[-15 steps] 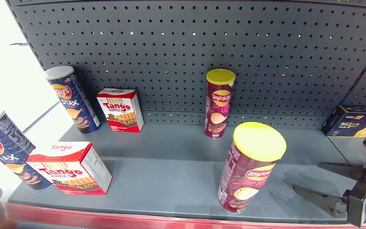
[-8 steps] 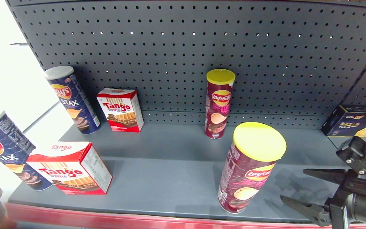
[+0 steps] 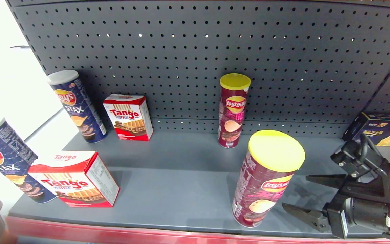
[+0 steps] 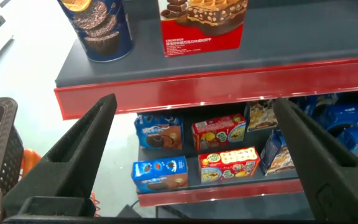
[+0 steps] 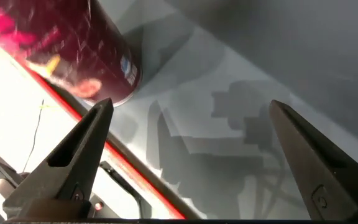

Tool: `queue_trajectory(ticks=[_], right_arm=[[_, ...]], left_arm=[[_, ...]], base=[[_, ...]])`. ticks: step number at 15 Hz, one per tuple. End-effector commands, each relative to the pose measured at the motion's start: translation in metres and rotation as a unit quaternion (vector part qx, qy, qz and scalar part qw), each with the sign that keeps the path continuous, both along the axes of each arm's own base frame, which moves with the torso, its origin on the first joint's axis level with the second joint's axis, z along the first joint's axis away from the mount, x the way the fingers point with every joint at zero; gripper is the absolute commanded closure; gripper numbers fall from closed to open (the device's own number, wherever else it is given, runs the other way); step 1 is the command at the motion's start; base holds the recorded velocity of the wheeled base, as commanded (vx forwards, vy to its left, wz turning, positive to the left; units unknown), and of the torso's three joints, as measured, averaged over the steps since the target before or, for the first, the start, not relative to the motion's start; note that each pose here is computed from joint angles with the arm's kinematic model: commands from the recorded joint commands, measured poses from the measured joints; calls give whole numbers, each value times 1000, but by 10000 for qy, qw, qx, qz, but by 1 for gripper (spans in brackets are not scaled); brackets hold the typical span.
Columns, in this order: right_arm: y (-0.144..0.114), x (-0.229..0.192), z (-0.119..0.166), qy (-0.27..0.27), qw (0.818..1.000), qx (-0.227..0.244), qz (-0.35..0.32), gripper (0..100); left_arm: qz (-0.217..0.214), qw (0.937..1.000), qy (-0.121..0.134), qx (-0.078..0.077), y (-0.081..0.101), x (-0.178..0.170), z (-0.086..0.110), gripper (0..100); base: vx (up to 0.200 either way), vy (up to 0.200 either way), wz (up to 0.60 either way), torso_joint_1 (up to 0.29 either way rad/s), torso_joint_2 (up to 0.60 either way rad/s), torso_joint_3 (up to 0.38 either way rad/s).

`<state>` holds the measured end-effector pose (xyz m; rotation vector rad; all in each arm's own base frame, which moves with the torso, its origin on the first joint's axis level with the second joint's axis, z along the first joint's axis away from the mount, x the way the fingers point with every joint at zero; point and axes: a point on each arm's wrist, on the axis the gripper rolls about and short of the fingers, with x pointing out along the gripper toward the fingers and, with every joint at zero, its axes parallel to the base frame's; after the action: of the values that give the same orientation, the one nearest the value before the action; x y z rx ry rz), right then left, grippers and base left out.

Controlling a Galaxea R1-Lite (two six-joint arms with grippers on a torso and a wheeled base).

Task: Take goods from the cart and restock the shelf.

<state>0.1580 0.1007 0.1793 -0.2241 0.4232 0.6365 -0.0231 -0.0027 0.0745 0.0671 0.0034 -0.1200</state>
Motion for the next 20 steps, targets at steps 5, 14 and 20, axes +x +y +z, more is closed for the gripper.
queue_trajectory(ticks=[5,14,20], right_arm=[[17,9,-2,105,9997,-90,201,0],[25,11,-2,109,9993,-112,327,0],[26,11,-2,109,9993,-112,327,0]], left_arm=[[1,10000,11,-16,0,0,0,0],[1,10000,11,-16,0,0,0,0],[-7,10000,12,-24,0,0,0,0]], base=[[0,0,0,0,0,0],[0,0,0,0,0,0],[0,0,0,0,0,0]])
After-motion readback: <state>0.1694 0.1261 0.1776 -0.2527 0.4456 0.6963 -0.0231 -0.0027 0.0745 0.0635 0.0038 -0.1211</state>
